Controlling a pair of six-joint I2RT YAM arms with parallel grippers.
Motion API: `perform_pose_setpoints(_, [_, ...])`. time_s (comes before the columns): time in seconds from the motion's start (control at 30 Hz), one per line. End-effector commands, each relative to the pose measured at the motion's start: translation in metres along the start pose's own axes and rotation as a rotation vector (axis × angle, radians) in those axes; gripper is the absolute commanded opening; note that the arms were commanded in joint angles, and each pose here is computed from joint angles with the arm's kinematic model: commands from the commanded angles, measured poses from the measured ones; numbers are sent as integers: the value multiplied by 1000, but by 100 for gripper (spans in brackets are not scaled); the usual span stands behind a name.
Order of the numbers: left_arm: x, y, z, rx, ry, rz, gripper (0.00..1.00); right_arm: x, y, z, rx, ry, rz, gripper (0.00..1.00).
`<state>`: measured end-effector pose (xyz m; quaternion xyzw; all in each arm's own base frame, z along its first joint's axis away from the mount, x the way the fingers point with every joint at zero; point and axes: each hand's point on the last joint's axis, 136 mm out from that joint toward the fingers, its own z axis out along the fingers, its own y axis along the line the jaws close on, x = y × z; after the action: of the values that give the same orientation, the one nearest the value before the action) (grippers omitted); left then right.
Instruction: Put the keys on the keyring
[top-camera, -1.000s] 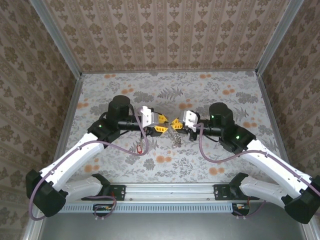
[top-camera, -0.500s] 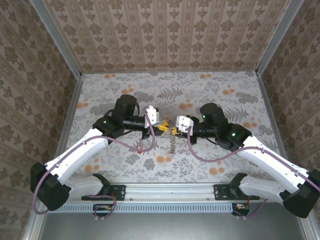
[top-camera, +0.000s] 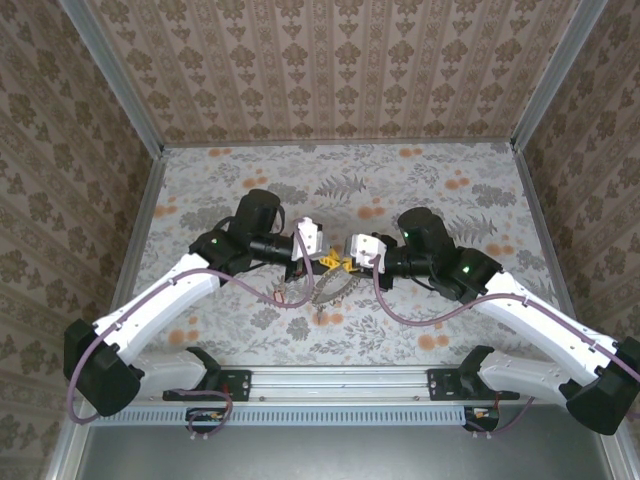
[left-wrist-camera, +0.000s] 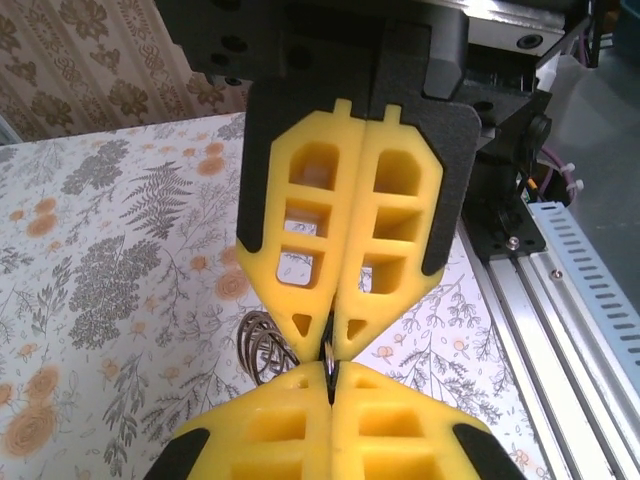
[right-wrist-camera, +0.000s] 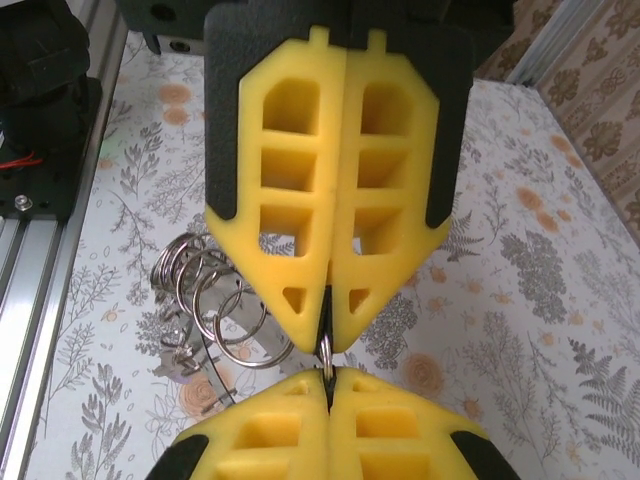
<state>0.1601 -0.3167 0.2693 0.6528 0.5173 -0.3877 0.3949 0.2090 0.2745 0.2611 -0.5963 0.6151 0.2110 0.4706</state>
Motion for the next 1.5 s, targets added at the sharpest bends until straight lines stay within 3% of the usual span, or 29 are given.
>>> perform_pose_setpoints(0.0, [-5, -4, 1, 34, 13, 21, 0, -23, -5, -5, 16, -77, -34, 0])
perform_pose_setpoints(0.07, [-10, -2, 0, 17, -5, 37, 0, -23, -2, -6, 8, -96, -26, 0])
perform_pose_setpoints(0.13, [-18, 2, -3, -9, -51, 49, 0, -24, -1, -9, 10, -137, -2, 10])
perform_pose_setpoints(0.23, [-32, 4, -10, -19, -149, 40, 0, -24, -4, -15, 21, -214, 61, 16])
perform_pose_setpoints(0.63, [-45, 4, -12, -5, -283, 31, 0, -16, -11, -23, 45, -385, 185, 28])
perform_pose_setpoints(0.93, [-43, 5, -9, -15, -294, 31, 0, -28, -8, -27, 16, -467, 186, 23])
perform_pose_setpoints(1.13, [-45, 3, -9, -6, -304, 44, 0, -27, -9, -25, 13, -455, 180, 2])
perform_pose_setpoints(1.2, [-44, 4, -9, -16, -302, 47, 0, -27, -9, -25, 13, -452, 173, 0])
perform_pose_setpoints(1.37, [-26, 11, -7, -63, -224, 25, 0, -22, -12, -25, 27, -345, 141, 0])
perform_pose_setpoints(1.47, [-11, 12, -3, -77, -152, 10, 9, -16, -16, -25, 49, -235, 112, 0])
